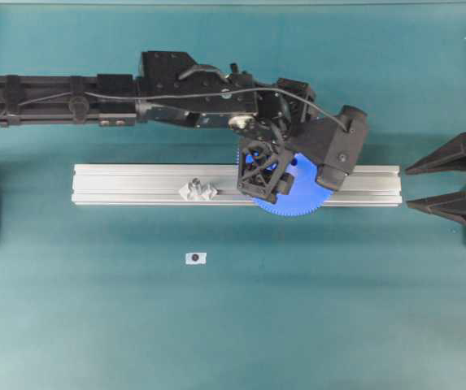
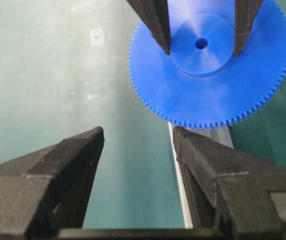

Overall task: Insert the large gear onto the shaft.
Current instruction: 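Align the gear's center hole above the right metal shaft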

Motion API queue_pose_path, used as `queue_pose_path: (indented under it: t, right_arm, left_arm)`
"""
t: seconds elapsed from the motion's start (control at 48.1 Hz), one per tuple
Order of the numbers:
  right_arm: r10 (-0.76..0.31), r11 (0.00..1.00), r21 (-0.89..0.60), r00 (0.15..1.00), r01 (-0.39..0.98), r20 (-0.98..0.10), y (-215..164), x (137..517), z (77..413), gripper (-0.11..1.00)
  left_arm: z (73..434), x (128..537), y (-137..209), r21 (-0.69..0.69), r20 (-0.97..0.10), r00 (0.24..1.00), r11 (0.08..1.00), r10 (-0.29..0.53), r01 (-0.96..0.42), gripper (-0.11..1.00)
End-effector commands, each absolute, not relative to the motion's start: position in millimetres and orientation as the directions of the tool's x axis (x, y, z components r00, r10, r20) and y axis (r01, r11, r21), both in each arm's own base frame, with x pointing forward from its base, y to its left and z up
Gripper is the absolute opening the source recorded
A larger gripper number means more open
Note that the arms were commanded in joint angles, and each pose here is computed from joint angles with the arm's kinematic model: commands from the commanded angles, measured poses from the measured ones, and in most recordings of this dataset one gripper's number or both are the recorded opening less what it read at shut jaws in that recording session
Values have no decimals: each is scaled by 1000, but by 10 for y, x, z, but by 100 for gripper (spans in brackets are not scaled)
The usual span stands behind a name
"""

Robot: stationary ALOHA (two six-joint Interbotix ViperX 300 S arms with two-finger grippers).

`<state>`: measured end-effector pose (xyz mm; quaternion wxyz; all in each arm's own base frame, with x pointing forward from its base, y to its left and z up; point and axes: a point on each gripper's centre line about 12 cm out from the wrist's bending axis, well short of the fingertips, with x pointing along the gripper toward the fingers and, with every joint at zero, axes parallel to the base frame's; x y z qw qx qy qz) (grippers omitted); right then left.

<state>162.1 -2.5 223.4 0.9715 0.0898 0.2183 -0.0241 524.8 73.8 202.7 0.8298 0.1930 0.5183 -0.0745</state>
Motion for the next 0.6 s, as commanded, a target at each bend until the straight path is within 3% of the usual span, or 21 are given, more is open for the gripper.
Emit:
queue_pose_path:
  t: [0.0,0.582]
  right_arm:
    - [-10,981,174,910,90,-415,-29,1644,2293,65]
    - [-10,981,174,911,90,-413,-30,1646,2289,65]
  left_arm:
    - [2260,5192,856,267,-865,493,920,97,287,79]
    - [2213,5203,883,242,-871,482,939,98,246,79]
